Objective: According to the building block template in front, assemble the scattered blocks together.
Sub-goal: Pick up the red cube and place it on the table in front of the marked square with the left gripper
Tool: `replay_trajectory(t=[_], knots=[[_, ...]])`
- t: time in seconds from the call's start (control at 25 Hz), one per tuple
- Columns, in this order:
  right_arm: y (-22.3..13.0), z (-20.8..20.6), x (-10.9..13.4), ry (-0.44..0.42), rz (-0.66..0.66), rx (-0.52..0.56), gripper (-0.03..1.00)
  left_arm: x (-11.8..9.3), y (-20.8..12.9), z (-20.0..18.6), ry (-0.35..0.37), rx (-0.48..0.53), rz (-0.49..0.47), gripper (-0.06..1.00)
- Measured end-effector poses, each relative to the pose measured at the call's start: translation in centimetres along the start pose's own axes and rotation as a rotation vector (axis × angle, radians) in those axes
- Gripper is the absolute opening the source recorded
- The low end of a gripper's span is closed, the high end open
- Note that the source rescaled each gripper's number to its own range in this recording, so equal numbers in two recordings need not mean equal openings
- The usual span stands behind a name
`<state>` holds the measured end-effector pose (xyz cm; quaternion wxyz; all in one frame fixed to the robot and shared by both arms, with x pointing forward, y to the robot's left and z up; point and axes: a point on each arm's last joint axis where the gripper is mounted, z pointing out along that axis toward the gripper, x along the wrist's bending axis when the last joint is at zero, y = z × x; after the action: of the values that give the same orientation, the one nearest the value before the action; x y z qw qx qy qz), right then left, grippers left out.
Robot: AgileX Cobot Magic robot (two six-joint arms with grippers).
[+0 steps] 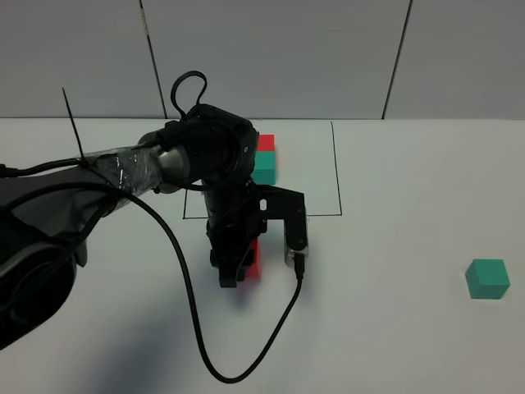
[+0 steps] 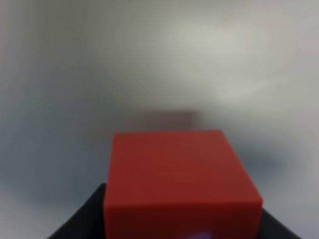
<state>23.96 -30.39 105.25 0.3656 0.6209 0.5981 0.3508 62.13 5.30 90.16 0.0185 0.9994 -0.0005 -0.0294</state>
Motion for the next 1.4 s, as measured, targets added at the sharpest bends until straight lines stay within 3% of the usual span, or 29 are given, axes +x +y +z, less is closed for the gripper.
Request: replay_trajectory(t=[0.24, 0.52, 0.8, 1.4], knots=[[0.0, 0.0, 0.0, 0.000, 0.000, 0.000, 0.59, -0.2, 0.2, 1.2, -0.054, -0.016, -0.051, 0.00], [0.0, 0.0, 0.0, 0.000, 0.000, 0.000, 0.59, -0.2, 1.2, 1.2, -0.025, -0.073, -0.036, 0.00], [0.0, 0.0, 0.0, 0.000, 0.000, 0.000, 0.59, -0.2, 0.6, 1.1, -0.028, -0.005, -0.007, 0.00], [0.0, 0.0, 0.0, 0.000, 0.000, 0.000, 0.59, -0.1, 0.5, 2.2, -0.057, 0.027, -0.003, 0.00]])
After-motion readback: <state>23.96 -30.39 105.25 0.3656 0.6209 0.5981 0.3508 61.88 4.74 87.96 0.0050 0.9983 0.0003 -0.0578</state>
